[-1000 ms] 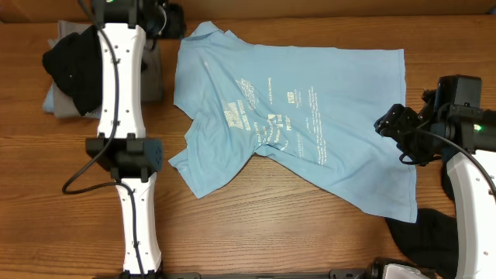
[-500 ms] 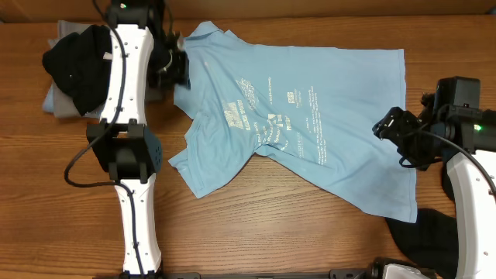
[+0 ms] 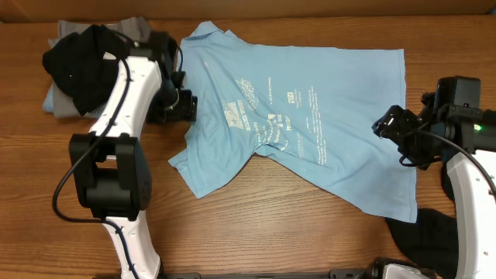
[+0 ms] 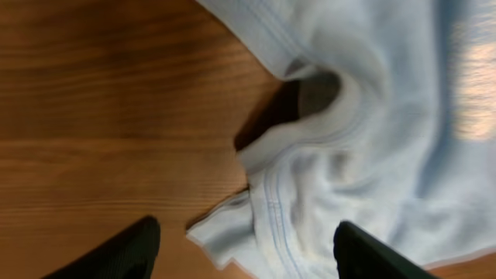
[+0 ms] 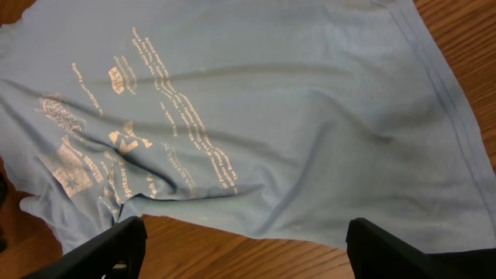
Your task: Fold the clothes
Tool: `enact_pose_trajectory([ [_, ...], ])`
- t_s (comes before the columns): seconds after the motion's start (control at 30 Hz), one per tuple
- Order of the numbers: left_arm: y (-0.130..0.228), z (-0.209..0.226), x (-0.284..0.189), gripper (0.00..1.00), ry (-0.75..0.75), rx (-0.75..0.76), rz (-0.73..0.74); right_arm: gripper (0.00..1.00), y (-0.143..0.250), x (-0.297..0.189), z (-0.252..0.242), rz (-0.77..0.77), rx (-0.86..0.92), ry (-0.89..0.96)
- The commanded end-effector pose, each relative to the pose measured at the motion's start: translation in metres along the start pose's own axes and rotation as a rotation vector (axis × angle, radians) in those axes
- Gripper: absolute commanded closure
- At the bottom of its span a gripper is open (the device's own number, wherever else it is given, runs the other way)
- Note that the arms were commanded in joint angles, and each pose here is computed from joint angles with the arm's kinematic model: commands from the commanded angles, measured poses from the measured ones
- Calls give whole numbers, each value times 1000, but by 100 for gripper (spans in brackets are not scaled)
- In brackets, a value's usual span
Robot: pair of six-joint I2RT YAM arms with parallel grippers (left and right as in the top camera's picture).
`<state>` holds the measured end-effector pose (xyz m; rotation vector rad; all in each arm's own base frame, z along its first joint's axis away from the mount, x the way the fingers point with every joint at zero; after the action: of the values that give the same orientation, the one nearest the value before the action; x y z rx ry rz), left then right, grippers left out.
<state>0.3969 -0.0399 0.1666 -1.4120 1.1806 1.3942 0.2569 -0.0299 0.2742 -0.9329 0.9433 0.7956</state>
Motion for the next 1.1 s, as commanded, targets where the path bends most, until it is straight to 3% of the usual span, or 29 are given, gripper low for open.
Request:
enact_pose_trajectory([
  [0.0, 12, 4, 45, 26, 24, 11, 85, 14, -3, -4, 1, -22, -10, 4],
  [0.27, 9, 3, 73, 36, 64, 28, 14, 14, -2, -4, 1, -16, -9, 5],
  [0.3, 9, 3, 74, 41, 66, 29, 8, 14, -2, -4, 1, -17, -9, 6],
  [0.4, 11, 5, 76, 83, 45, 26, 20, 14, -3, -4, 1, -26, -11, 4],
  [0.47, 17, 11, 76, 96, -23, -2, 48, 14, -6, -4, 2, -41, -10, 6],
  [0.57, 20, 29, 69, 96, -163, -115, 72, 14, -8, -2, 1, -47, -7, 18],
  [0.97, 25, 105, -17, 96, -322, -382, -51, 20, 5, 81, -21, 188, 66, 75],
  [1.07, 29, 117, -27, 89, -324, -422, -56, 20, 11, 102, -27, 214, 77, 79],
])
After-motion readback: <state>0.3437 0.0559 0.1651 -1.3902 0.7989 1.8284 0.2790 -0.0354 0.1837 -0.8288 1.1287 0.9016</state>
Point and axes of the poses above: each gripper's point midway between its finger pads, its own x axis out along the fingers, its own z axis along the line the jaws close on, y = z × x, the point moved 10 cm from there along -x, back along the fingers, and after that the axes turned 13 degrees about -x, right-handed, at the moved point
